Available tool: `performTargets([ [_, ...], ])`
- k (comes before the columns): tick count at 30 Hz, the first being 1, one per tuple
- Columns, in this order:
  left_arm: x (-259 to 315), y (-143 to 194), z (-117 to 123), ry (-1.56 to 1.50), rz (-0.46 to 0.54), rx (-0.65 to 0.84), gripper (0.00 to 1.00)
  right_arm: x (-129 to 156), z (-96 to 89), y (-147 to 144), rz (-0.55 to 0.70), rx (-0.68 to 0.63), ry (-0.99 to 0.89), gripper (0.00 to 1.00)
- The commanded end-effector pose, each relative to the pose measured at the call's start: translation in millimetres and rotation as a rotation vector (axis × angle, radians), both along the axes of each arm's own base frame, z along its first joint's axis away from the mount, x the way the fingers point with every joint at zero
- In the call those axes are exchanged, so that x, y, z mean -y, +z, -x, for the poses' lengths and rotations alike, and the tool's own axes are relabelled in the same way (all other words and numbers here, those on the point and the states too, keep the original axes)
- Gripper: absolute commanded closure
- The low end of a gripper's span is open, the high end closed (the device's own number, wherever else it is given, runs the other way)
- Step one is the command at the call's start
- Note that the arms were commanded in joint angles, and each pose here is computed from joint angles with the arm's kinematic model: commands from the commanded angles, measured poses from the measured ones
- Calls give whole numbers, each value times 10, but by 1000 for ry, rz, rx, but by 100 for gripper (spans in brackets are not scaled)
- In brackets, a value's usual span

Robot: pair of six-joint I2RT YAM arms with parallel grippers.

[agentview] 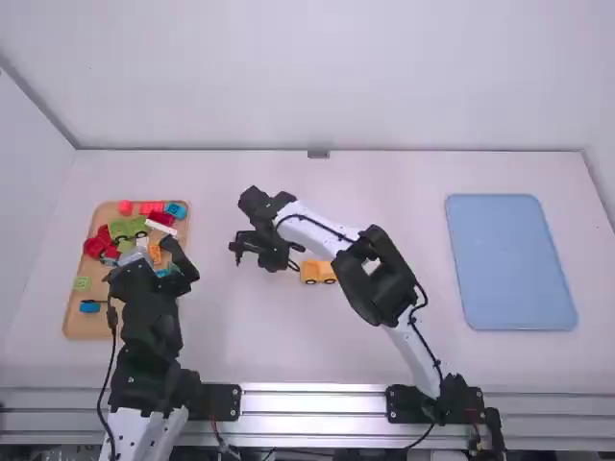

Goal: Assemble lego blocks to make yellow taxi

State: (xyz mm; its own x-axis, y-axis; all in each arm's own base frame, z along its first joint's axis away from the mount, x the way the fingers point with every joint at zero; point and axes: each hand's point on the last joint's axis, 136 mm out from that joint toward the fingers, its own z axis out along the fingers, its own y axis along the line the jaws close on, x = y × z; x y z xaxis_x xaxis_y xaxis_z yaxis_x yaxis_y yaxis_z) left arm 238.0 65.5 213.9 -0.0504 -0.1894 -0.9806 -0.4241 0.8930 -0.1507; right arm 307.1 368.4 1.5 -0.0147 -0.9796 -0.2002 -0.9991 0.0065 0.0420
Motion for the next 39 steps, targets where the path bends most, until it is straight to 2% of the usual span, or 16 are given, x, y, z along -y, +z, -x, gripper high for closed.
performTargets([
  [1,-11,26,14,9,1,12,1,54,61,-140,20,-38,2,88],
  [4,-15,25,16,11,1,11,1,15,131,-160,-6,-76,7,88],
  [16,-15,24,16,10,1,11,1,50,139,-271,15,-83,5,82],
  [17,-15,24,16,10,1,11,1,49,143,-271,16,-83,5,74],
  [20,-14,18,16,10,1,8,1,52,141,-271,17,-83,5,42],
  [21,-14,16,16,10,1,7,1,56,144,-271,18,-85,5,27],
  [22,-13,12,17,9,1,6,1,68,156,-253,25,-91,5,2],
  [27,-13,16,16,9,2,7,1,83,72,-64,21,-93,-8,1],
  [31,70,10,-19,-43,9,7,1,62,-110,274,-26,-75,-79,2],
  [34,212,-2,-78,-129,20,4,1,25,-308,611,-123,-91,-142,1],
  [39,297,-32,-173,-177,27,-10,1,107,-475,1000,-214,-98,-182,2],
])
